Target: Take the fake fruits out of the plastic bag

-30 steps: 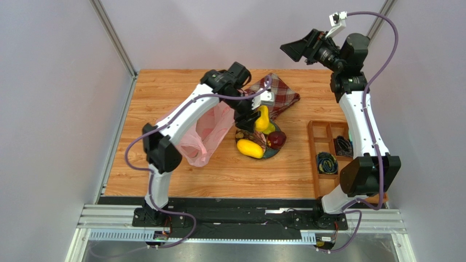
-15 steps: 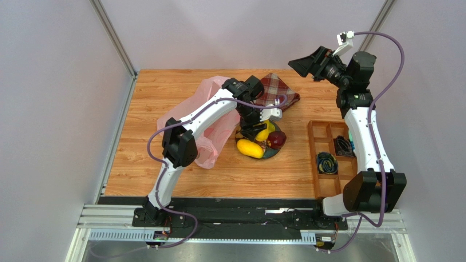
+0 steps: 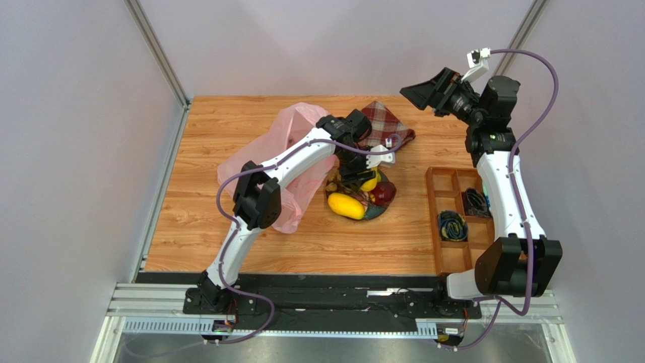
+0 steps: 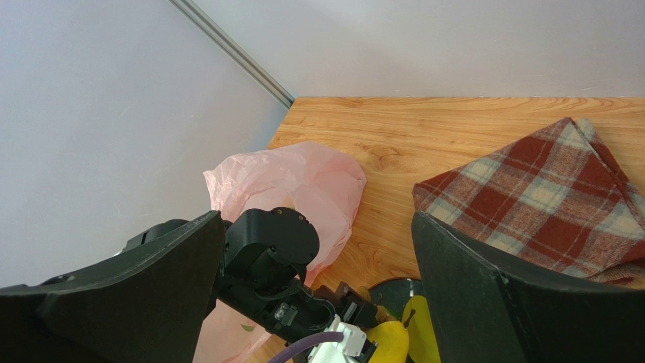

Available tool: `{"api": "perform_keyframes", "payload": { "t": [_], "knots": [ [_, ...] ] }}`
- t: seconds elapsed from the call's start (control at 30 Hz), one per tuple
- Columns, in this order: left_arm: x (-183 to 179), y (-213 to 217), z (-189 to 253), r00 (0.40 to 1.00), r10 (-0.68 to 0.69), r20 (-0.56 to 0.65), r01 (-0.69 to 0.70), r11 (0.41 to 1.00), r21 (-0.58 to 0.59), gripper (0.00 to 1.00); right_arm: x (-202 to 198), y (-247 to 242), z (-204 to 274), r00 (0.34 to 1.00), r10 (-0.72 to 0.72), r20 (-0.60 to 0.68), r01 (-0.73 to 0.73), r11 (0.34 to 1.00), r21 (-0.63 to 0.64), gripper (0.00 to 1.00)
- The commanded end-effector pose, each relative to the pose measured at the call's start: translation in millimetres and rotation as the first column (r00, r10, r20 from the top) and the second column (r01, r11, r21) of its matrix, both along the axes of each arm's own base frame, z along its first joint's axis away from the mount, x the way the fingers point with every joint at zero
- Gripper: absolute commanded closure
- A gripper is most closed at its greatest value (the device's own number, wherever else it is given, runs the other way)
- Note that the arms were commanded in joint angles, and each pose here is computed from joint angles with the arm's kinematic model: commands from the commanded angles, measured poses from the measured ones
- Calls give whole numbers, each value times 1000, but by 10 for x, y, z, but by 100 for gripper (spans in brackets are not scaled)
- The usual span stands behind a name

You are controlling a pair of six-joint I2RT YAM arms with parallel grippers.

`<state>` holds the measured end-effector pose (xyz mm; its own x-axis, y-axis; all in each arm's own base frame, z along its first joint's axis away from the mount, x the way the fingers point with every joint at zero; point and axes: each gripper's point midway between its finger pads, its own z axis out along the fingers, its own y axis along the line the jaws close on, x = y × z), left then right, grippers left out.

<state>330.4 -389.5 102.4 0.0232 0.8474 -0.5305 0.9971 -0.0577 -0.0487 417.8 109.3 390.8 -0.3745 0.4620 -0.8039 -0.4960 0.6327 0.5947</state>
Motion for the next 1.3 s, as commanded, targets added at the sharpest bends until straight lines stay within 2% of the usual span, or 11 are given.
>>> {"api": "perform_keyframes", "payload": {
  "t": [0.0, 0.13, 0.3, 0.4, 0.43, 0.57, 0.6, 0.63, 0.9, 1.07, 1.27],
  "knots": [
    [0, -55, 66, 1000, 11, -1, -11, 1000, -25, 51, -32, -18, 200, 998, -2, 65, 1, 1000, 12, 2],
    [-16, -17, 63, 999, 30, -16, -30, 999, -14, 40, -21, -24, 204, 998, -3, 66, 2, 1000, 15, 2],
    [-74, 9, 110, 999, 20, -36, -20, 1000, -16, 37, -1, -21, 181, 998, -2, 57, 0, 1000, 23, 2],
    [-196, 35, 180, 997, -14, -78, 12, 1000, -22, 55, -10, -18, 189, 998, 0, 60, -1, 1000, 24, 2],
    [-208, 31, 225, 997, -12, -82, 9, 1000, -28, 55, -15, -17, 186, 998, 0, 58, -1, 1000, 25, 2],
    [-245, 78, 198, 994, 14, -104, -14, 1000, -3, 37, -32, -19, 179, 998, -3, 62, 1, 1000, 27, 2],
    [-213, 67, 191, 996, 20, -92, -21, 1000, -5, 15, -35, -18, 175, 998, -3, 61, 1, 1000, 28, 2],
    [-195, 73, 174, 996, 27, -84, -27, 1000, 0, 4, -38, -18, 167, 998, -3, 60, 1, 1000, 29, 2],
    [-115, 1, 417, 997, 62, -45, -64, 997, -49, 2, -89, -14, 166, 998, -3, 63, 1, 1000, 29, 2],
    [-157, -5, 921, 997, 81, -5, -81, 988, -131, 1, -94, -21, 165, 998, -6, 62, 4, 1000, 30, 2],
    [-412, 319, 1449, 993, 112, 36, -105, 984, -147, 1, -59, -18, 142, 998, 0, 58, -2, 1000, 28, 2]
  ]
}}
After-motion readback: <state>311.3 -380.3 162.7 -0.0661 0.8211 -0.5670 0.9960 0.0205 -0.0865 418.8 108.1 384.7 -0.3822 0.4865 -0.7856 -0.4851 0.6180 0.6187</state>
